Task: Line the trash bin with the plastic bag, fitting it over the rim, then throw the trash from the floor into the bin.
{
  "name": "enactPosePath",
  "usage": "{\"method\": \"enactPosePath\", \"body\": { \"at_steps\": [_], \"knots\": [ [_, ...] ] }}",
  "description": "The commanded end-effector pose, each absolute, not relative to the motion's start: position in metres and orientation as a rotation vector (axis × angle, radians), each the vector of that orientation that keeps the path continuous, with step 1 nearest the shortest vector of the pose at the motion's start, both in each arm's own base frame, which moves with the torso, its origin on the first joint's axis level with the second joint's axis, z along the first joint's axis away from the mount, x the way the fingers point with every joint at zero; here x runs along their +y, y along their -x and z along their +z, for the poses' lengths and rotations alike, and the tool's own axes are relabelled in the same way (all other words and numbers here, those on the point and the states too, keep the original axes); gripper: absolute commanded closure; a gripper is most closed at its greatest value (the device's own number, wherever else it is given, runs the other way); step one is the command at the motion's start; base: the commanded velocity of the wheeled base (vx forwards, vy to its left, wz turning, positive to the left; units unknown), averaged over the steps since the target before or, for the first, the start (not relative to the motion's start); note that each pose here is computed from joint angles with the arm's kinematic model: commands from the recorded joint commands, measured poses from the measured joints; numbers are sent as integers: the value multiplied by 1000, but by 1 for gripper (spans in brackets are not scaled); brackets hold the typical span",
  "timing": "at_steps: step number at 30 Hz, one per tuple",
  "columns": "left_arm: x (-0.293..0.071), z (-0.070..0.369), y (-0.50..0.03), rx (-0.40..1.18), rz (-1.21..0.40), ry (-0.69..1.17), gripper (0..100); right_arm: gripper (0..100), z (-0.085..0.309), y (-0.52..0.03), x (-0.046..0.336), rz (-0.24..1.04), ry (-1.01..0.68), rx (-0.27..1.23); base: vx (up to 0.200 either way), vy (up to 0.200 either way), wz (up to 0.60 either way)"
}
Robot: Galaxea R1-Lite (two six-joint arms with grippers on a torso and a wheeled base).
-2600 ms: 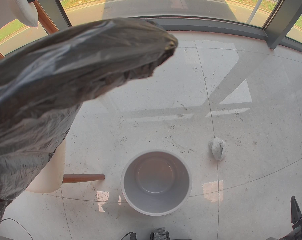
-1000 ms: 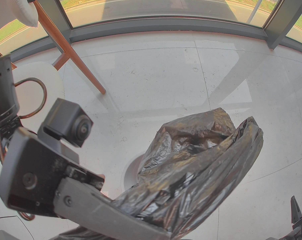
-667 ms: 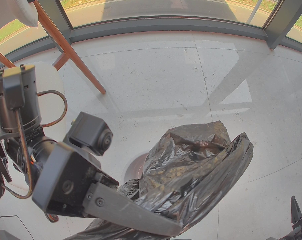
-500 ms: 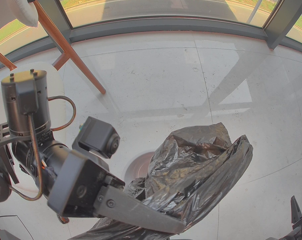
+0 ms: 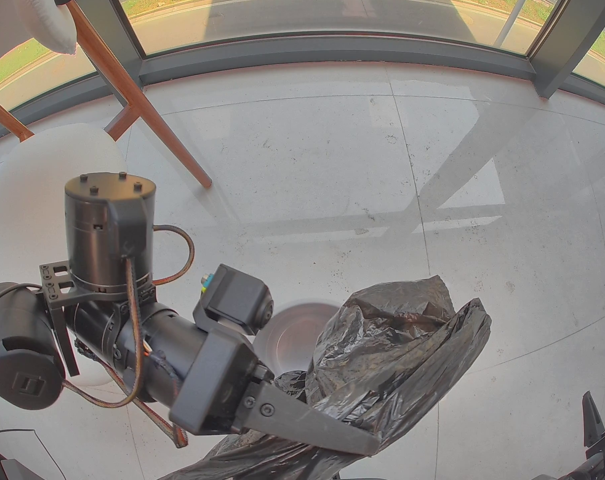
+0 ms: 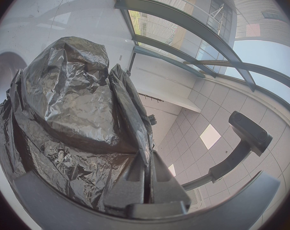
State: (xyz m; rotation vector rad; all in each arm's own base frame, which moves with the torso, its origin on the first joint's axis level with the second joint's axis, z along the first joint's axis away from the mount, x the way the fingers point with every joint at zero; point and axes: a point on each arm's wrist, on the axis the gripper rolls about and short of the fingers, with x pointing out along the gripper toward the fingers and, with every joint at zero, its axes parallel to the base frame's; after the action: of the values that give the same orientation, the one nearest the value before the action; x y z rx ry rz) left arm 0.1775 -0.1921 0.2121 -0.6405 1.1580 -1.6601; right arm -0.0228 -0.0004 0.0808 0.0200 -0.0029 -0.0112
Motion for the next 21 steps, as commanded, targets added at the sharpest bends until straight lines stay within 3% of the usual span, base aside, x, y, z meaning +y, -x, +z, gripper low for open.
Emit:
{"method": "enactPosePath", "body": {
  "at_steps": [1,16,21],
  "knots": [
    [-197,203,-183,1184,-1642,643,100,0,76,23,0,-11,-20,1,0,0,0],
    [-192,176,-217,1121,-1576,626,100,0,76,23,0,-11,-20,1,0,0,0],
    [-190,171,-230,1014,-1589,593,100,0,76,23,0,-11,-18,1,0,0,0]
  ]
}}
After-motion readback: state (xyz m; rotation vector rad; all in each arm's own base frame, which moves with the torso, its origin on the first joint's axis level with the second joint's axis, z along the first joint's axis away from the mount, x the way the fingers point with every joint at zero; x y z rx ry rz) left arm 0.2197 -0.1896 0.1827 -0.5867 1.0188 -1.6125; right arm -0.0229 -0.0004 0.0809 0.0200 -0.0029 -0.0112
